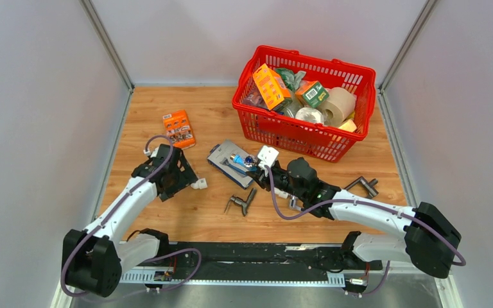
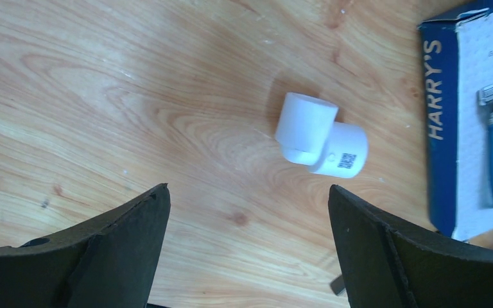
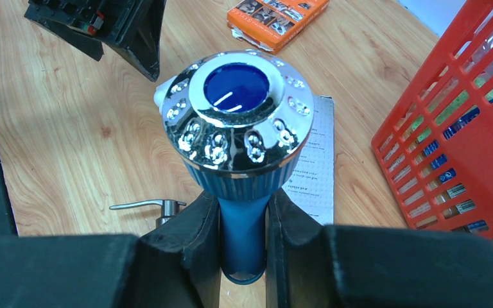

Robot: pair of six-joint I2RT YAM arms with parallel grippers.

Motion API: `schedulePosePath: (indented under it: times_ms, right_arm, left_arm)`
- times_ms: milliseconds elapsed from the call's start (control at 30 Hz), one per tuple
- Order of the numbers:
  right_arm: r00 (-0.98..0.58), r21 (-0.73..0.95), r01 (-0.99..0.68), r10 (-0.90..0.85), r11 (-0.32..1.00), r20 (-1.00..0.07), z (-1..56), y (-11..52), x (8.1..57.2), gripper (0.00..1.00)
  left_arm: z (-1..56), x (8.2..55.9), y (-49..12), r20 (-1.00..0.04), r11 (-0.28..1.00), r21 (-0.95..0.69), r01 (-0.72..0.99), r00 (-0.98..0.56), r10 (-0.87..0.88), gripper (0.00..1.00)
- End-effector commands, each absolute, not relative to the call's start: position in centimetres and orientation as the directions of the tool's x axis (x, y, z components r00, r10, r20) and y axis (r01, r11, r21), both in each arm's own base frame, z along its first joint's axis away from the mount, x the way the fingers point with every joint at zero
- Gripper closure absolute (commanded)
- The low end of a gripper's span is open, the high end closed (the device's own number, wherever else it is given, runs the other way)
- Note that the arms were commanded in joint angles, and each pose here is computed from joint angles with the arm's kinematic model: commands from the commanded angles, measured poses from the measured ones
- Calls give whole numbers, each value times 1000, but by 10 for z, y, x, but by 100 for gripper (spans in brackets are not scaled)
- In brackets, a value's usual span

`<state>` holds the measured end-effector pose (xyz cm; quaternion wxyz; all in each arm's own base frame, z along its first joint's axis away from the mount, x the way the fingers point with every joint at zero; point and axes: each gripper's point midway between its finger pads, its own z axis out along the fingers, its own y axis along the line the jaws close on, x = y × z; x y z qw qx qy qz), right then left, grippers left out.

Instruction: Install the water faucets

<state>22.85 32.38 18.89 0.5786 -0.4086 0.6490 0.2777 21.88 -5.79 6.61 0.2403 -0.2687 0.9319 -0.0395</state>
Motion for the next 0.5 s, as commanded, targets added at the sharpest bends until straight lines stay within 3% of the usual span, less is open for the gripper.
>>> schedulePosePath:
  times_ms: [0,233,467]
  right_arm:
    - [46,-109,-847,-134,521,-990,213,325,230,100]
    - [47,-111,-848,-135,519,-990,213,326,230,100]
    - [45,-110,-851,-138,514,-989,211,327,230,100]
  left_arm:
    - [80,232,-73,-372,789,-279,-547,-696,-614,3]
    - [78,262,-82,-366,751,-312,-582,-656,-661,14]
    - [47,267,-79,-339,762,-223,-608,-685,-645,24]
